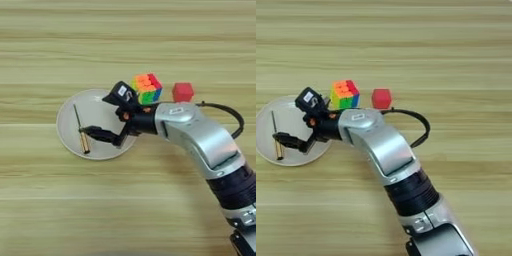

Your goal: Move the objects on the table

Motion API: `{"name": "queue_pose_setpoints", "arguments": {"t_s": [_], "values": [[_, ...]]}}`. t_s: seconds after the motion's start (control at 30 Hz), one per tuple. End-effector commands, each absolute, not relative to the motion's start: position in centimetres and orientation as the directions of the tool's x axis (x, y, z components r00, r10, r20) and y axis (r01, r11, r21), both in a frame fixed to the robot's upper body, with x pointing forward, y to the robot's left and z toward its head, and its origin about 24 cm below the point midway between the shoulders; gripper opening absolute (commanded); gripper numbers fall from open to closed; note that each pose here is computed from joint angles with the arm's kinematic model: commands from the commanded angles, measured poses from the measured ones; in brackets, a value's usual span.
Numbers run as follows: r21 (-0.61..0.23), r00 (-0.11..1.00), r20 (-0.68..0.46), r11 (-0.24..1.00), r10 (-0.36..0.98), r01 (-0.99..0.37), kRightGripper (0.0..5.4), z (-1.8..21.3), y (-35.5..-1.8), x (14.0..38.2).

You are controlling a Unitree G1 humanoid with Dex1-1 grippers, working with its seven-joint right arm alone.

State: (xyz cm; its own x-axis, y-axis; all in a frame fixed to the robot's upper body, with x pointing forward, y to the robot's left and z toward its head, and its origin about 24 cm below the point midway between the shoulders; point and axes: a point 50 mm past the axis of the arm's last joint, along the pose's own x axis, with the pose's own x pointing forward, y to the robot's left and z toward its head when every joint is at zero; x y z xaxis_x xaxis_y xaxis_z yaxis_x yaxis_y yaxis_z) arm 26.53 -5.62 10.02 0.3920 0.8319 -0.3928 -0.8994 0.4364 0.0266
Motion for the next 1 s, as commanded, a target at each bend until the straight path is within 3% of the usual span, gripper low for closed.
{"name": "queue_pose_setpoints", "arguments": {"t_s": [0.03, 0.37, 0.67, 1.0], "values": [[-0.066, 0.414, -0.337, 0.418, 0.845, -0.906, 5.38, 12.0, -4.5, 27.5], [-0.022, 0.436, -0.38, 0.463, 0.816, -0.886, 5.38, 9.8, -2.3, 29.0], [-0.032, 0.443, -0.395, 0.47, 0.804, -0.882, 5.38, 8.9, -1.4, 29.5], [-0.068, 0.444, -0.412, 0.459, 0.796, -0.886, 4.24, 8.3, -1.0, 29.6]]}}
